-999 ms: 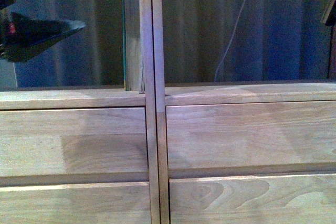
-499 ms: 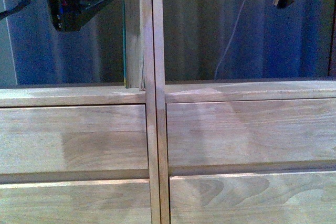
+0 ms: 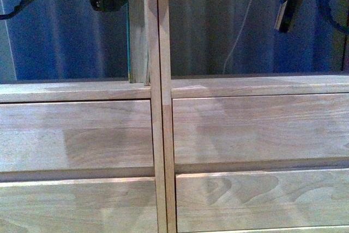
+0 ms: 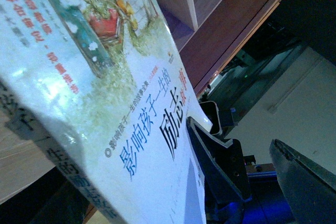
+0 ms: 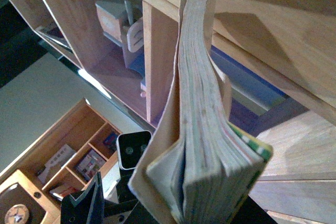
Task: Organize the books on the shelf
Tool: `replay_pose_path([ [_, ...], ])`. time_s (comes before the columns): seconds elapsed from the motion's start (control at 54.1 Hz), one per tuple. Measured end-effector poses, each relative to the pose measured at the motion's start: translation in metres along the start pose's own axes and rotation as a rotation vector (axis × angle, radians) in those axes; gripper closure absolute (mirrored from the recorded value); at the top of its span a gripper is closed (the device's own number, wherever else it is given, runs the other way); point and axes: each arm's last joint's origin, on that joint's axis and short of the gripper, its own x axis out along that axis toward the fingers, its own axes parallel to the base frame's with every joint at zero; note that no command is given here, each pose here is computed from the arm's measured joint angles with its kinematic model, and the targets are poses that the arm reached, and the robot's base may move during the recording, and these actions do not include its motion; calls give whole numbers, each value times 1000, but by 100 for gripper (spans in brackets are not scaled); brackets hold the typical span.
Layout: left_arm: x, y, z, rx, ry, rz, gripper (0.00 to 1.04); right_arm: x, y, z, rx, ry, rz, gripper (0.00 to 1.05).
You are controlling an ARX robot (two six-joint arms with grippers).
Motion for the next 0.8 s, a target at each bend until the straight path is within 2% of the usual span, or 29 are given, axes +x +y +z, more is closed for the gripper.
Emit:
replay_pose_path([
  [0.37,0,-1,8,25,-29,37,8,-7,11,-7,26,4,44,97],
  [0.425,1,-3,10,24,-37,44,19,-8,13,-13,35,19,49,97],
  [0.555,1,-3,11,27,-42,45,37,-7,14,-19,49,38,54,97],
  [0.795,-2,-13,10,77,-73,-25,74,-7,13,-22,59,44,52,97],
])
